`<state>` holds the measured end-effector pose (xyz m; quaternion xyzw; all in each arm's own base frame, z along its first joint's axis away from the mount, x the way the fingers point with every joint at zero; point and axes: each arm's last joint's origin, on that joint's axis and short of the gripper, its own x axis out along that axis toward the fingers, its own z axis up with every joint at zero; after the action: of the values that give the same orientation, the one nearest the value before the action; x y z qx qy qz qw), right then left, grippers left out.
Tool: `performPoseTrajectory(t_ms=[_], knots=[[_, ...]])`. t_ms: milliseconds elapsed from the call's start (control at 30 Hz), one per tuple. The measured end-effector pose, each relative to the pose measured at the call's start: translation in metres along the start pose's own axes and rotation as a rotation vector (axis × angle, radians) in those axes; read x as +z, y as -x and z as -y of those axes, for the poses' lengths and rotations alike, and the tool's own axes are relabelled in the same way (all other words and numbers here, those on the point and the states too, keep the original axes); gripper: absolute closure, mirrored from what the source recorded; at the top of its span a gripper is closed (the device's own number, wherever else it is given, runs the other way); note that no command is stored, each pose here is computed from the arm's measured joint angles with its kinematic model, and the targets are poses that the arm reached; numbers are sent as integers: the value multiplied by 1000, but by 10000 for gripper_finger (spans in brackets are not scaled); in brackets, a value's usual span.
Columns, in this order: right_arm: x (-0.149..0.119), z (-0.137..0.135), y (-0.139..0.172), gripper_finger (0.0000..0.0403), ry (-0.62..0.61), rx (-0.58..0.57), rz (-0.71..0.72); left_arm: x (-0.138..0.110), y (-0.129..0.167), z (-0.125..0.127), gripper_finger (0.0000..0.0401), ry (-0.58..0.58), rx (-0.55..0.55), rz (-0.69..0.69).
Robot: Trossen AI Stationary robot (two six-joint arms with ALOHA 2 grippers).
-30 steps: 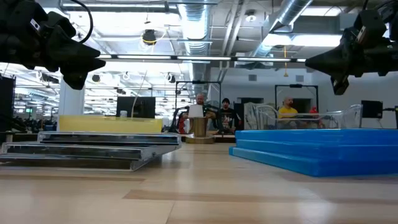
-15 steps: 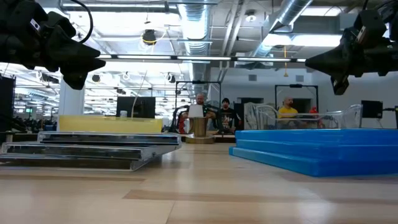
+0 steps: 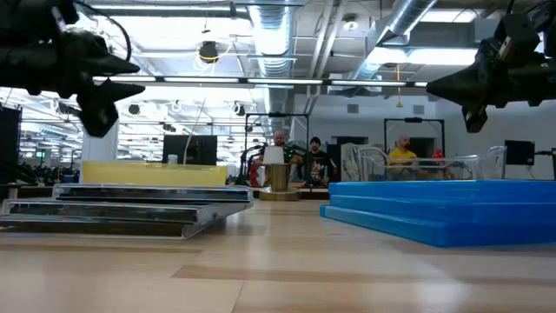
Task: Pick & place jewel cases by type
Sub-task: Put the black CD case into the yellow bin
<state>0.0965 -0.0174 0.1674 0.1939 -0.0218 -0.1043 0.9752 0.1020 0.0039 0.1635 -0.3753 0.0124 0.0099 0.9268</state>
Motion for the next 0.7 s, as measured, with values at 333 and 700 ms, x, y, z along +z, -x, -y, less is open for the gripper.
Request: performPoseTrajectory(t_ms=[333,700], knots=[[0,0,0,403,0,0,0,6,1,-3,273,323,120,198],[0,0,0,403,0,0,0,7,1,-4,273,501,116,242]])
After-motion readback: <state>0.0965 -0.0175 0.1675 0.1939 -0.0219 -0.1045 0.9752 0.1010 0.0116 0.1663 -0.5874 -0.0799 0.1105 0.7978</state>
